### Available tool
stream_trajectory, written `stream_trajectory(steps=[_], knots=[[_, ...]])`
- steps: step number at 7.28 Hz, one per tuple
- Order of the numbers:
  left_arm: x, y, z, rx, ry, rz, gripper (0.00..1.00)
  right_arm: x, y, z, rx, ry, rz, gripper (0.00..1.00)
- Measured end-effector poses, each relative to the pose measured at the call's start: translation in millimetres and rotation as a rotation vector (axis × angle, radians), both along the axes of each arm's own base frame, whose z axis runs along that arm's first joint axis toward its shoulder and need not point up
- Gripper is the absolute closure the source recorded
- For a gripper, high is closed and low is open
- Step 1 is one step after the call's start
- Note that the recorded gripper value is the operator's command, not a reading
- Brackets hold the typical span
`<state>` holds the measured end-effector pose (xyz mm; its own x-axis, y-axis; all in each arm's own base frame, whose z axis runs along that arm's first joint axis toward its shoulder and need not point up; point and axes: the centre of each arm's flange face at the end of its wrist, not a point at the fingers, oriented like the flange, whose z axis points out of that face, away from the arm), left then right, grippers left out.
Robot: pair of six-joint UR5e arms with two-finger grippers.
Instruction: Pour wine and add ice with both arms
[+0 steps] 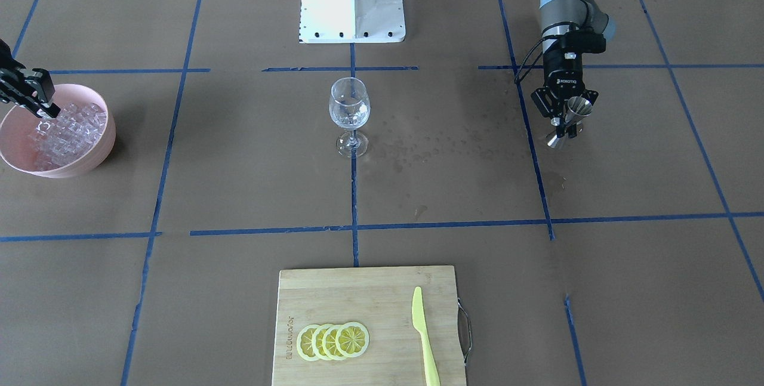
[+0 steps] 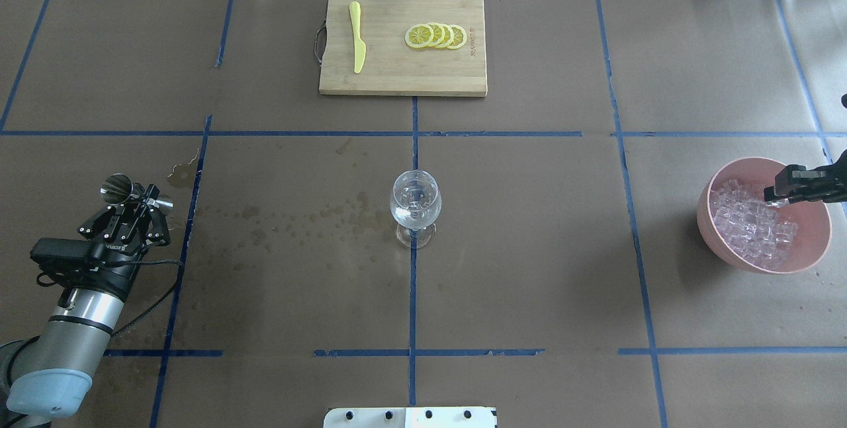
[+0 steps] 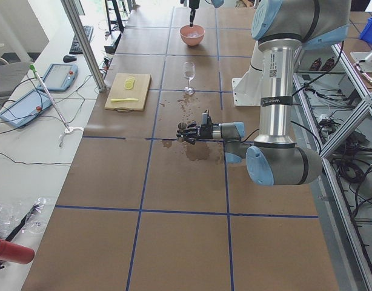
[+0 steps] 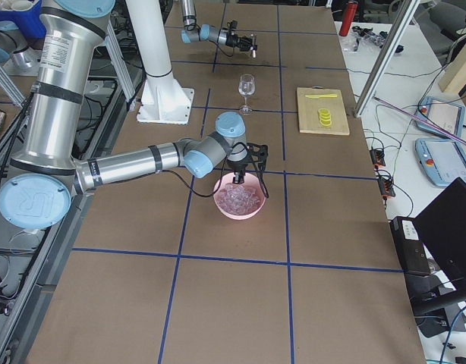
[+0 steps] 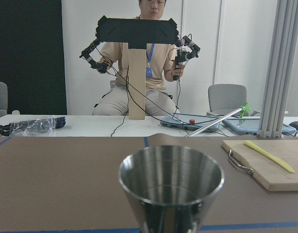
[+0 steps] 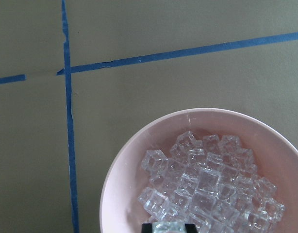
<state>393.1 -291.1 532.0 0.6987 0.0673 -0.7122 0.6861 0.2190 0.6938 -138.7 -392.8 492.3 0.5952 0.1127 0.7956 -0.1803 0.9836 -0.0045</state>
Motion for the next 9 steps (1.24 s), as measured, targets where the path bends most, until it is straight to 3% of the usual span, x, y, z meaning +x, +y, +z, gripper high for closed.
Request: stream_trajectory(steps=[6, 7, 8, 9], knots=[[12, 15, 12, -0.009, -0.007, 0.035, 1.00, 15, 1, -26, 0.025, -0.056, 0.008, 1.00], [14, 17, 13, -0.009, -0.008, 0.041, 0.94, 15, 1, -29, 0.029, -0.058, 0.008, 1.00], [15, 19, 13, -0.009, -0.008, 0.046, 0.76, 15, 1, -31, 0.033, -0.060, 0.009, 1.00], [16, 20, 13, -0.010, -0.008, 0.049, 0.69, 15, 1, -33, 0.035, -0.062, 0.009, 1.00]])
